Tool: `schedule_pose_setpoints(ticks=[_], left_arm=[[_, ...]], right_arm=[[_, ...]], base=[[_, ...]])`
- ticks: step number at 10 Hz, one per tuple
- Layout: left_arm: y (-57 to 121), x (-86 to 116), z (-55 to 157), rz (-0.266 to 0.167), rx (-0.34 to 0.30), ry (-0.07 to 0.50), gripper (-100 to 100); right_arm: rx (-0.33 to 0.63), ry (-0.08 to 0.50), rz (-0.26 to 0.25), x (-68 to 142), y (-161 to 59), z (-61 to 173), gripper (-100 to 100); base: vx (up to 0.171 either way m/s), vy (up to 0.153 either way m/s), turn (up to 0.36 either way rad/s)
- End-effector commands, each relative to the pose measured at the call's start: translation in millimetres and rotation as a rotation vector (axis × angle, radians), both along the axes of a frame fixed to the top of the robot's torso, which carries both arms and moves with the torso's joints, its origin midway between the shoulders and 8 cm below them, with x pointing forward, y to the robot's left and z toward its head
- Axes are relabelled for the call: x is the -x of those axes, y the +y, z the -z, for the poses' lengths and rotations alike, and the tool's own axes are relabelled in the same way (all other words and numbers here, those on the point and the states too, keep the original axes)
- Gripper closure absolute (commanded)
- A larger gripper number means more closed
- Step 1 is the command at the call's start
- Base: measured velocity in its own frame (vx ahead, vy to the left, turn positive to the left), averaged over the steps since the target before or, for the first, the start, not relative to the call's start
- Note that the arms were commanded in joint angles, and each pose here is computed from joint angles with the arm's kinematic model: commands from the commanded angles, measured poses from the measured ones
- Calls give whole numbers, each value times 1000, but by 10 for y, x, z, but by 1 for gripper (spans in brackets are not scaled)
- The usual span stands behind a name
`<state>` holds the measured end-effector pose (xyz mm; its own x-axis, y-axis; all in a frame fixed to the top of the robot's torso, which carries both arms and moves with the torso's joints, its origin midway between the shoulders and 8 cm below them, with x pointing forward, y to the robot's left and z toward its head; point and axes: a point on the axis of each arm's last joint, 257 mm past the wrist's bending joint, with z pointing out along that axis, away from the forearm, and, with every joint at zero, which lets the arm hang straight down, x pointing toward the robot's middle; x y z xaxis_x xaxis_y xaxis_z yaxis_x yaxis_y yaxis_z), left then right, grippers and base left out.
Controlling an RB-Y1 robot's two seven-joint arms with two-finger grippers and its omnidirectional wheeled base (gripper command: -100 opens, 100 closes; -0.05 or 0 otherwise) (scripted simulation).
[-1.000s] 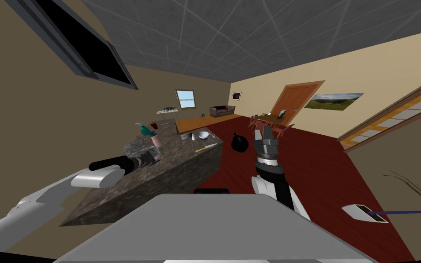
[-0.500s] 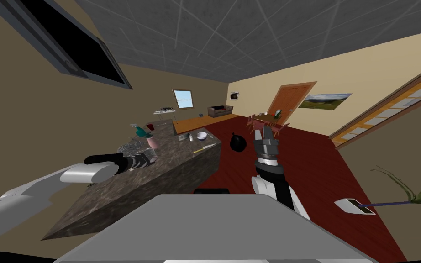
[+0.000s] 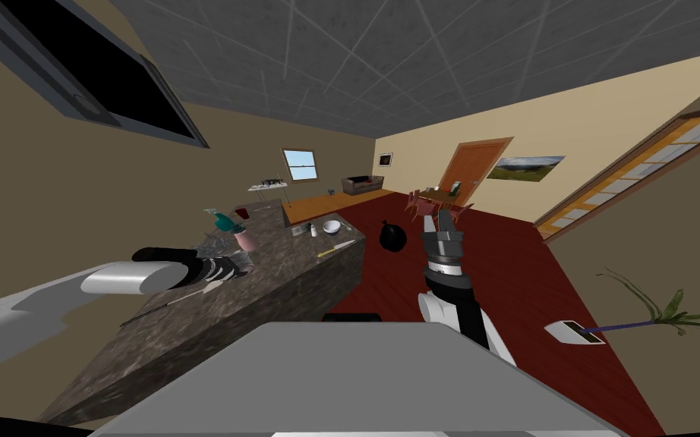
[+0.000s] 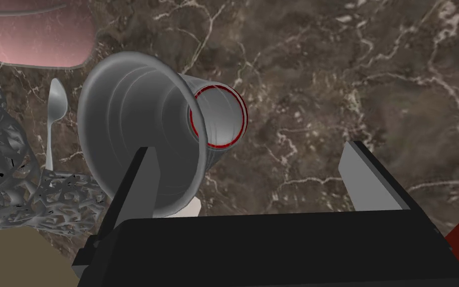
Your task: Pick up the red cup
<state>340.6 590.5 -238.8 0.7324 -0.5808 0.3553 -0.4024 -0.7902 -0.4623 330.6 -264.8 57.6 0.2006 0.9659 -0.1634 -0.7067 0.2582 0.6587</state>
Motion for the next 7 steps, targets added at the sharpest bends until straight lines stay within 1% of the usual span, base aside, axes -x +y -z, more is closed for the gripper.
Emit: schedule_pose_setpoints(ticks=[1, 2, 3, 5, 6, 7], left_arm=[[49, 54, -4, -28, 7, 28, -100], [136, 124, -36, -72, 16, 62, -100], [137, 131, -32, -73, 16, 65, -100], [285, 271, -86, -157, 31, 123, -100], [286, 293, -76, -159, 32, 132, -100], [346, 378, -89, -199, 38, 164, -100]], right_arm=[[0, 0, 0, 0, 0, 0, 0], [0, 0, 0, 0, 0, 0, 0], [0, 0, 0, 0, 0, 0, 0], [0, 0, 0, 0, 0, 0, 0], [0, 0, 0, 0, 0, 0, 0], [0, 0, 0, 0, 0, 0, 0]], base=[[24, -5, -39], [34, 0, -77], [30, 3, -45], [42, -2, -104], [44, 7, -32], [37, 5, -38]])
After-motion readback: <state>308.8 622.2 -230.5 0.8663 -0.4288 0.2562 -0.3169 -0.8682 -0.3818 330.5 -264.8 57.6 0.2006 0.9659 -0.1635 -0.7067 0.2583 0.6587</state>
